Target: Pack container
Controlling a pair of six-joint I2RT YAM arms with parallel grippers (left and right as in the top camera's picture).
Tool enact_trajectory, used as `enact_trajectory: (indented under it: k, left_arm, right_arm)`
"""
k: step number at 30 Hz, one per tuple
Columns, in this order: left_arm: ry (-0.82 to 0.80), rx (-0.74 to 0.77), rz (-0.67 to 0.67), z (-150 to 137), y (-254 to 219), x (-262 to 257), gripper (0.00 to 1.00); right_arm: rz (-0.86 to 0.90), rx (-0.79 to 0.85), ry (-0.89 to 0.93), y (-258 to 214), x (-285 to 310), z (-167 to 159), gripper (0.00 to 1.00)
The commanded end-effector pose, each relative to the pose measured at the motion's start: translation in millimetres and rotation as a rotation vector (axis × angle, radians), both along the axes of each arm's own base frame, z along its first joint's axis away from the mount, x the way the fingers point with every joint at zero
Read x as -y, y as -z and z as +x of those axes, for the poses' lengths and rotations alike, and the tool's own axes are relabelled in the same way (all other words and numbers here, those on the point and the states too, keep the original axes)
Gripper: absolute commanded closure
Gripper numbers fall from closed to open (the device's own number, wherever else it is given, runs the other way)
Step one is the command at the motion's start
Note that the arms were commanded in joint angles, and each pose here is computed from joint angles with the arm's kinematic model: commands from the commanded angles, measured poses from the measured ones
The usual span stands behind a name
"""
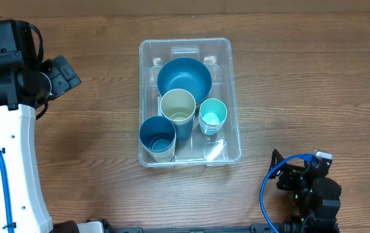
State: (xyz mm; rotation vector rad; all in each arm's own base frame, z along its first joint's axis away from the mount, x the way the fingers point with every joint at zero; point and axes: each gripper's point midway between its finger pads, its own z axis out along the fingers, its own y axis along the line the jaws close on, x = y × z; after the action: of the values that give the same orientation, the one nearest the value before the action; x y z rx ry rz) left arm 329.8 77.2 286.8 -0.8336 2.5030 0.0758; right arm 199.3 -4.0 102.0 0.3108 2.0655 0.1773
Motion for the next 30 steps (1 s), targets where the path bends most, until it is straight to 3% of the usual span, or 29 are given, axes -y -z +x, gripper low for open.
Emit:
enact_trajectory:
  k: [1, 5, 9, 14, 21, 30]
  left_arm:
    - [-0.005, 0.011, 0.016, -7.6, -6.1, -2.1, 0.0]
    - [0.01, 0.178, 0.102, -6.0, -28.6, -2.9, 0.0]
    - [0.2, 0.46, 0.196, 3.3, -53.5, 19.8, 0.0]
    - [0.291, 0.654, 0.288, -24.3, -47.4, 31.3, 0.0]
    - [0.379, 0.616, 0.385, -70.2, 30.1, 35.7, 0.0]
    - [0.419, 0.683, 0.356, -88.0, 106.2, 48.9, 0.0]
  right_arm:
    - [-0.003, 0.01, -0.011, -0.9, -1.8, 0.2, 0.0]
    - [-0.003, 0.01, -0.011, -0.9, -1.8, 0.2, 0.0]
    - [-0.003, 0.01, -0.01, -0.9, -1.7, 0.2, 0.0]
    - [-0.003, 0.01, -0.011, -0.9, -1.8, 0.2, 0.0]
    - [-0.003, 0.01, -0.01, -0.9, -1.7, 0.2, 0.0]
    - [-0.003, 0.01, -0.01, -0.9, -1.7, 0.2, 0.0]
